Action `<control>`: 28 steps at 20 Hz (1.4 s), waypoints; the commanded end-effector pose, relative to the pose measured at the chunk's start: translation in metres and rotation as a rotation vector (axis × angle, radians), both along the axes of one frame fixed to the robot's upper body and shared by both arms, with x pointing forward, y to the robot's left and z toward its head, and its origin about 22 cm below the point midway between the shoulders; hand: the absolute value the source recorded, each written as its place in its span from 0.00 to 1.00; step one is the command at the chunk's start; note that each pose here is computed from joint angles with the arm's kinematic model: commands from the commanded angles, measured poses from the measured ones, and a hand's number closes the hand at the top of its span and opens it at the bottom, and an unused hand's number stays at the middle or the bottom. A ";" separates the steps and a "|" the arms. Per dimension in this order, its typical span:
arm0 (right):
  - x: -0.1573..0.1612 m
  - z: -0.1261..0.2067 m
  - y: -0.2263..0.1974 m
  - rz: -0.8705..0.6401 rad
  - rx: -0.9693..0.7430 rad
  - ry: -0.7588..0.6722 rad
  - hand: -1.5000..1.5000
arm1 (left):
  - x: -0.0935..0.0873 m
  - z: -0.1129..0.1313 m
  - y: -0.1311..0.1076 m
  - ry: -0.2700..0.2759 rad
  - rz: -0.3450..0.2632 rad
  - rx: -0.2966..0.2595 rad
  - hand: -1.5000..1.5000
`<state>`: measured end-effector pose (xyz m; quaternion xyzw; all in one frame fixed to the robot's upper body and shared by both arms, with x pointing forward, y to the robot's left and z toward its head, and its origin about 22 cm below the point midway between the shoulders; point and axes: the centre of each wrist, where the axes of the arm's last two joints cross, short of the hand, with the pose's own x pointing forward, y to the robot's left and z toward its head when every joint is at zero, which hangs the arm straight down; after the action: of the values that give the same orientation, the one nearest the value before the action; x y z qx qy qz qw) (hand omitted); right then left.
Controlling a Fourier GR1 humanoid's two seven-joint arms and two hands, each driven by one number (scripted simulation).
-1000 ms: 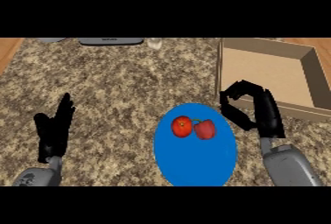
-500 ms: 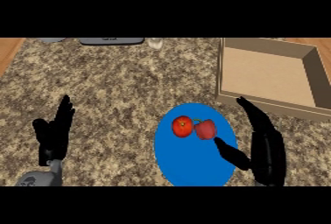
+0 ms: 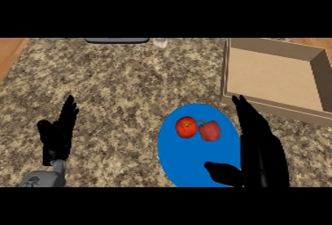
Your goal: Pick the tomato from the plate and place it in the cardboard box
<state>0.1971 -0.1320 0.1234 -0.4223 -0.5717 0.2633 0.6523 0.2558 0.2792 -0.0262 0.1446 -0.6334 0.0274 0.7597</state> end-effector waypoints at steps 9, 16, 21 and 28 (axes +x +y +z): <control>0.027 0.006 0.058 -0.054 -0.123 0.322 0.00 | 0.007 0.008 0.005 -0.003 -0.018 0.013 0.50; 0.046 0.015 0.064 -0.077 -0.100 0.406 0.00 | 0.001 -0.004 0.001 0.010 -0.015 -0.009 0.50; 0.051 -0.001 0.079 -0.083 -0.083 0.417 0.00 | 0.000 -0.010 0.006 0.002 -0.015 0.000 0.50; 0.063 -0.022 0.086 -0.120 -0.130 0.482 0.00 | 0.010 -0.003 0.000 -0.013 -0.001 -0.004 0.50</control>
<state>0.2562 -0.0580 0.1100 -0.3807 -0.4480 0.3793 0.7145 0.2638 0.2759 -0.0298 0.1391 -0.6357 0.0256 0.7589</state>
